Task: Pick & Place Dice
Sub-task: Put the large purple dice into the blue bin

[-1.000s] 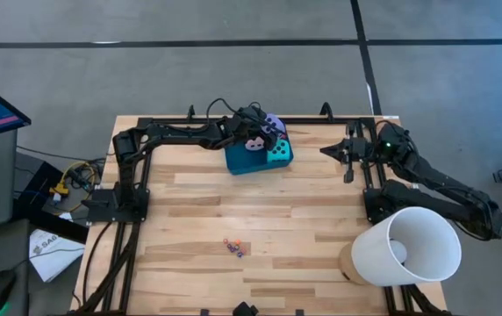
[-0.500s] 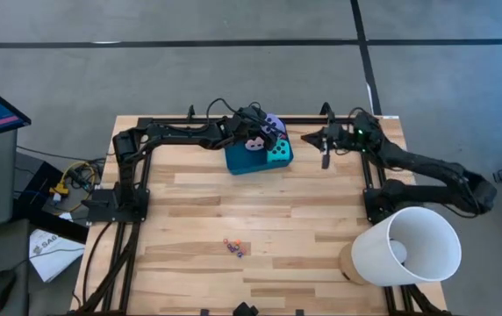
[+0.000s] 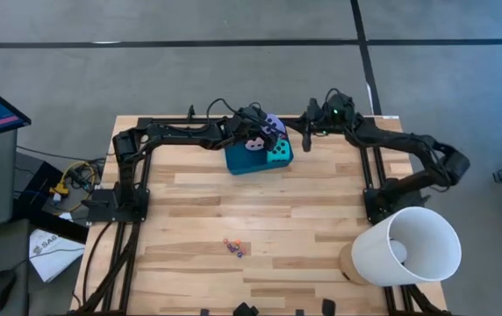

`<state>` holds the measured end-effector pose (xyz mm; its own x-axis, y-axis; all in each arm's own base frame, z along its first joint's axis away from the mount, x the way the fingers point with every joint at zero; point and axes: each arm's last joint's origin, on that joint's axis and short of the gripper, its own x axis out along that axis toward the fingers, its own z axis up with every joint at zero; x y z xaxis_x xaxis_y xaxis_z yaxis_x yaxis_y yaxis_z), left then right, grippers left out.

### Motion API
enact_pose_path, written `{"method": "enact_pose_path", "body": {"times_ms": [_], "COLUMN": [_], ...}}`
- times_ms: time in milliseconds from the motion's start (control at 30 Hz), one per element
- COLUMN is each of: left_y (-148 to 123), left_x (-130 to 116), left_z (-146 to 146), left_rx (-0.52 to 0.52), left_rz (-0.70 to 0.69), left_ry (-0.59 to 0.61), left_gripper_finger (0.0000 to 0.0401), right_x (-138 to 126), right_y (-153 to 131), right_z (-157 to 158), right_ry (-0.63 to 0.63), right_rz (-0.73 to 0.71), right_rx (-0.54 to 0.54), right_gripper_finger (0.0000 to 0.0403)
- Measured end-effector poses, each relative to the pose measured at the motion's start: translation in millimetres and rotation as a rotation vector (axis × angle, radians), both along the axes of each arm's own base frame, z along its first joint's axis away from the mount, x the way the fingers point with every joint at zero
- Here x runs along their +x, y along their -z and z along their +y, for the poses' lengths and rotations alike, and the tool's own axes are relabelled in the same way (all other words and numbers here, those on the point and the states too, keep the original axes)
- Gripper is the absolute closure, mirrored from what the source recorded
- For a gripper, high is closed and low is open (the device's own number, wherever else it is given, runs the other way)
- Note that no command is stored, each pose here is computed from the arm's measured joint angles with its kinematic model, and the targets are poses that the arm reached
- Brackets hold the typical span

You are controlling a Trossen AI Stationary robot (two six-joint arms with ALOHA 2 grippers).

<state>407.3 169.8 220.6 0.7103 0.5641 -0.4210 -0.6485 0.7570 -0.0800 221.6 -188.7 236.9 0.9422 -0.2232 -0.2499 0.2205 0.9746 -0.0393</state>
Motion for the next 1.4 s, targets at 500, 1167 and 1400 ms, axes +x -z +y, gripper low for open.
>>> {"method": "enact_pose_path", "body": {"times_ms": [500, 1167, 1400], "left_y": [0.0, -3.6, -14.9], "left_x": [1.2, 5.4, 0.2], "left_z": [-3.0, -8.9, -11.9], "left_rx": [0.002, 0.058, 0.069], "left_rz": [0.0, -0.006, 0.007], "left_ry": [0.004, 0.046, 0.055], "left_gripper_finger": [0.0001, 0.0001, 0.0001], "right_x": [37.1, 33.2, 33.3], "right_y": [4.7, 10.4, 11.2], "right_z": [-21.7, -22.5, -22.1], "right_ry": [-0.118, -0.111, -0.108], "right_rz": [0.023, 0.081, 0.09], "right_rx": [0.065, 0.099, 0.095], "right_gripper_finger": [0.0403, 0.0403, 0.0403]}}
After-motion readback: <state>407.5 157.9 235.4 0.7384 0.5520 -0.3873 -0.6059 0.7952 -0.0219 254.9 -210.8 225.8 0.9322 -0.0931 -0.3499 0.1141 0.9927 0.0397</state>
